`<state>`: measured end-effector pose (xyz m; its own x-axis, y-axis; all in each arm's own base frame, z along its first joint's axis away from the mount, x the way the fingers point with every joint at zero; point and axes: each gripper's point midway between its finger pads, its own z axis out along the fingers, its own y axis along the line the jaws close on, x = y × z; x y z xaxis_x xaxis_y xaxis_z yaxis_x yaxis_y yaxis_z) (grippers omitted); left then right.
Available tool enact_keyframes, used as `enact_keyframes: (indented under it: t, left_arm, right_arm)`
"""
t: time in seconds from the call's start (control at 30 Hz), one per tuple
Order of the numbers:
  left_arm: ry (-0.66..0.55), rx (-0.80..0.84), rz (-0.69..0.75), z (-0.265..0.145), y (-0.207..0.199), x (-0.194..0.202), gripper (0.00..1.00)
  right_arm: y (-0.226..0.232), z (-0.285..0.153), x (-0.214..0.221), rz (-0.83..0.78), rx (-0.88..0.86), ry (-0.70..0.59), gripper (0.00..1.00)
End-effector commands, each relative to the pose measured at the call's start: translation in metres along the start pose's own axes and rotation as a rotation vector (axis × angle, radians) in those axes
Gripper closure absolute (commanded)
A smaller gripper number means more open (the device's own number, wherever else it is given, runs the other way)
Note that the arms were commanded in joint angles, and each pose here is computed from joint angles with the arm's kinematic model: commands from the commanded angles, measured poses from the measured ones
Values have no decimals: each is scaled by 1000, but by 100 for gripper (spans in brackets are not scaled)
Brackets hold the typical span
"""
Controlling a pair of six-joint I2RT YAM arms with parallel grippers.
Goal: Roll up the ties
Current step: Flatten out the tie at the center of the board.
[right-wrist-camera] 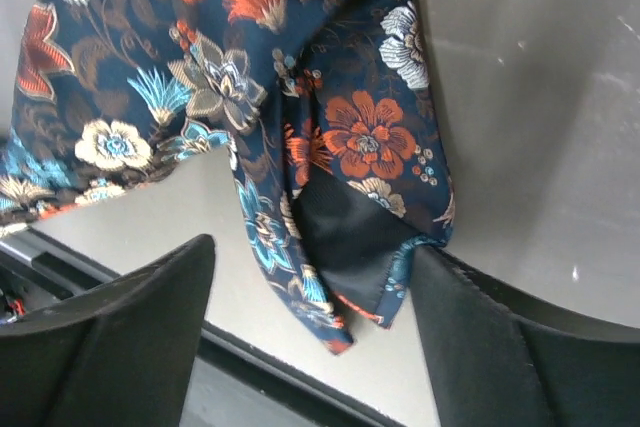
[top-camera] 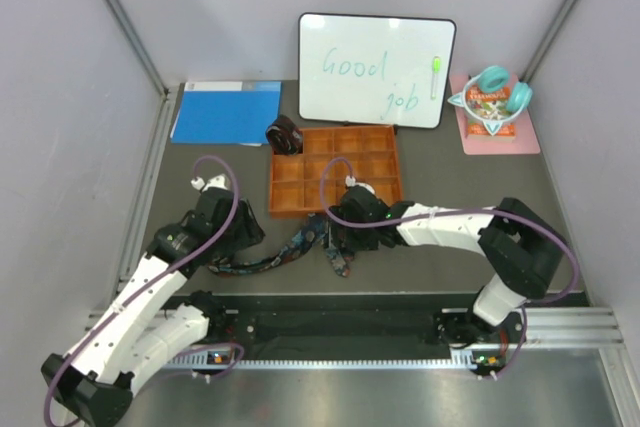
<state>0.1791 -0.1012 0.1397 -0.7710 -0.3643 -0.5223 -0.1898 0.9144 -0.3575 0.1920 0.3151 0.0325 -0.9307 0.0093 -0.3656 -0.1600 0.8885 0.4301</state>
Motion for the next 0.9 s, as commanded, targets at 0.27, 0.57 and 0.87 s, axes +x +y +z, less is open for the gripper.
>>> enact_keyframes:
  t: [0.27, 0.57, 0.87]
  left_arm:
    - [-40, 30, -13, -10, -4, -8, 37]
    - [-47, 42, -13, -11, -6, -9, 37]
    - [-41, 41, -10, -16, -4, -8, 37]
  right_arm:
    - [-40, 37, 39, -90, 264, 99, 83]
    - [-40, 38, 36, -104, 283, 95, 100]
    - [-61, -39, -3, -229, 409, -51, 100]
